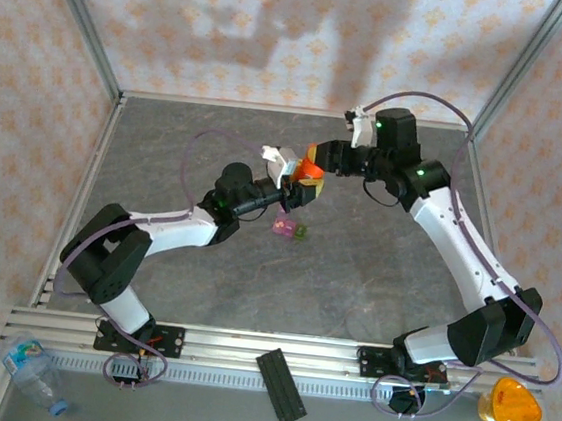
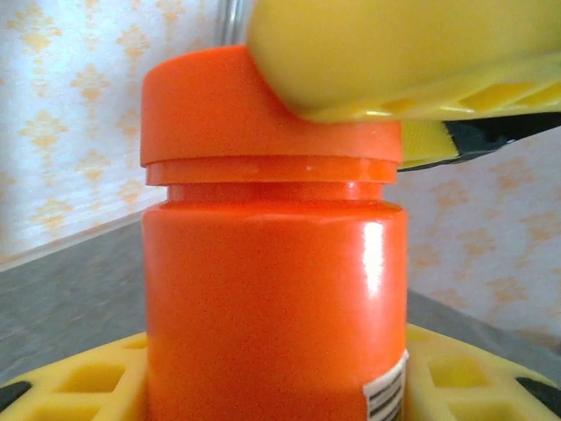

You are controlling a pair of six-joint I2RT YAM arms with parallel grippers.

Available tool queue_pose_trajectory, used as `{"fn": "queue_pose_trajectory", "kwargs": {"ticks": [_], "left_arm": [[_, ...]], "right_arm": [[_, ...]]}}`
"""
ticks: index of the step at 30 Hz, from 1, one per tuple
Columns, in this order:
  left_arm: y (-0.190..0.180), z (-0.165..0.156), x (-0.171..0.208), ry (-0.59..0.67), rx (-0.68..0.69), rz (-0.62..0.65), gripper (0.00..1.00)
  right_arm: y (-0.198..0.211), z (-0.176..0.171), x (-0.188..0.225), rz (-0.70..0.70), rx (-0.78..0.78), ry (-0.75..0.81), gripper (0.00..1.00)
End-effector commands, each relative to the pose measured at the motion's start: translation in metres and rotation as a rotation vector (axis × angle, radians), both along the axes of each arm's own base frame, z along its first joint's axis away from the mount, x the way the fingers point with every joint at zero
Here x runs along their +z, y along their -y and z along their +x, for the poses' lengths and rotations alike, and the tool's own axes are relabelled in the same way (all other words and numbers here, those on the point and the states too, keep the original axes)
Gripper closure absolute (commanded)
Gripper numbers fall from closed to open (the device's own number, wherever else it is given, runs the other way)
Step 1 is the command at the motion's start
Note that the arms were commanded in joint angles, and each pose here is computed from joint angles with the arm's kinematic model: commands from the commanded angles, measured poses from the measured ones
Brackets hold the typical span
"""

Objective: Sort the pills into containers

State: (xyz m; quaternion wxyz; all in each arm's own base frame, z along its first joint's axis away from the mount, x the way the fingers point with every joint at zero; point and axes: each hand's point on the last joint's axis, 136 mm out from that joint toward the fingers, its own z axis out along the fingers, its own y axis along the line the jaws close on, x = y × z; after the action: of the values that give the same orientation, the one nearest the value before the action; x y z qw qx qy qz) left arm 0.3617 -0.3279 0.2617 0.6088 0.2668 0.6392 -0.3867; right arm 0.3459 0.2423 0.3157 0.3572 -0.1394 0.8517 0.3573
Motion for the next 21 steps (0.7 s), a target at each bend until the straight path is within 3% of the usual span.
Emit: {"fn": "queue_pose_trajectory", "kwargs": {"ticks": [1,12,21], "left_arm": [[-0.004,-0.017,0.078,0.303,0.090,-0.050,1.00],[0.004,-0.024,0.079,0.387,0.230,-0.054,1.00],[0.002,-0.018,0.065,0.345,0.269,-0.061,1.00]], "right_arm": [[-0.009,0.004,-0.030,-0.008,-0.091,-0.098,0.69],[-0.033,0.013,-0.049,0.048,-0.167,-0.146,0.69],[-0.026,0.020,-0.035,0.028,-0.208,-0.121,0.67]]}}
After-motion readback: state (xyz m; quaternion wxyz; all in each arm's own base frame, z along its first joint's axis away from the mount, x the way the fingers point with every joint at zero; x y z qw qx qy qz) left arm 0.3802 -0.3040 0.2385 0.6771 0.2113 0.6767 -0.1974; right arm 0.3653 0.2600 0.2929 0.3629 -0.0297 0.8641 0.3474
